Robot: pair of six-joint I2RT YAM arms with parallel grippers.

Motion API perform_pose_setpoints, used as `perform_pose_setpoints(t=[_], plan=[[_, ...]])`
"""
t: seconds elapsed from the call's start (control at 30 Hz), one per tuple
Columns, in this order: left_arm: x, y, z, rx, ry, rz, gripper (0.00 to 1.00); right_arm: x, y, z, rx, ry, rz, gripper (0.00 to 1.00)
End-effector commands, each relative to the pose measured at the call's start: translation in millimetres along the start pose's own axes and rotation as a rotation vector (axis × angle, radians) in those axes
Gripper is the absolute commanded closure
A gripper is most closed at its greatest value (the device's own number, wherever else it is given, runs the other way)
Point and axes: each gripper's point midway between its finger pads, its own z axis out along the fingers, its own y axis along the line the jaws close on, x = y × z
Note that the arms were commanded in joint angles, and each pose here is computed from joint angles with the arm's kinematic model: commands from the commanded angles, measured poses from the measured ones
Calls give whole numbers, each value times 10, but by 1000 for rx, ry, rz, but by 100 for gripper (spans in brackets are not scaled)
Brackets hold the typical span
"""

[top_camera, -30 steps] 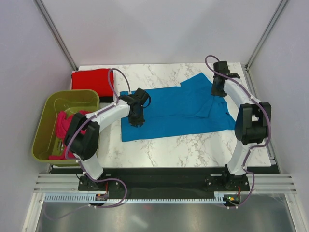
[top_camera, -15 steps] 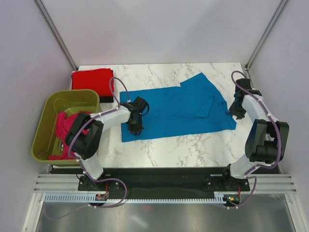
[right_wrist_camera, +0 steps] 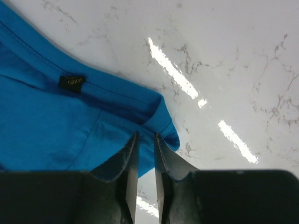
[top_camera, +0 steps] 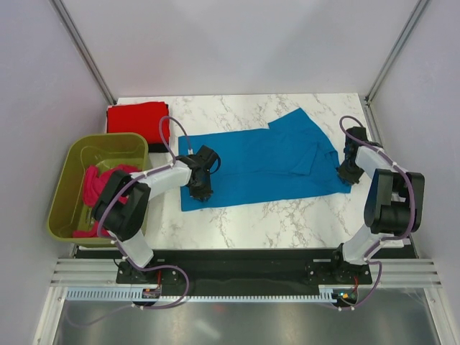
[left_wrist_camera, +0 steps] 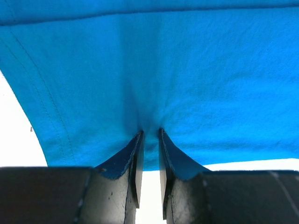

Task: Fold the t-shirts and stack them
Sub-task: Fold the tshirt

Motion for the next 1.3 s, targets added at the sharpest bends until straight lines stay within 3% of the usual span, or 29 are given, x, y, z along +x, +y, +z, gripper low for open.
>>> perform_pose_setpoints(t=[0.0, 0.1, 0.27, 0.37, 0.5, 0.6, 0.7, 0.9, 1.27], plan=[[289, 263, 184, -109, 70, -14, 74, -200, -27, 122, 45, -80, -1, 78], [318, 296, 174, -119, 75, -16, 74, -272, -15, 155, 53, -104, -7, 92], [321, 269, 68, -91, 66, -29, 74, -359, 2, 84, 46, -124, -13, 95], [265, 198, -98, -46, 38, -36, 73, -417, -14, -61, 41, -130, -11, 92], [165, 87, -315, 16, -2, -41, 73, -444, 126, -266, -43, -125, 18, 73], [91, -16, -487, 82, -29, -37, 72, -396, 354, -394, -128, -126, 34, 66], [16, -191, -691, 189, -48, 10, 72, -260, 721, -476, -229, -123, 36, 62], [-166, -196, -1074, 250, -162, 143, 71, 69, 1309, -498, -419, -56, 99, 58], [-114, 5, -1196, 226, -230, 205, 65, 259, 1382, -291, -395, -40, 148, 56]])
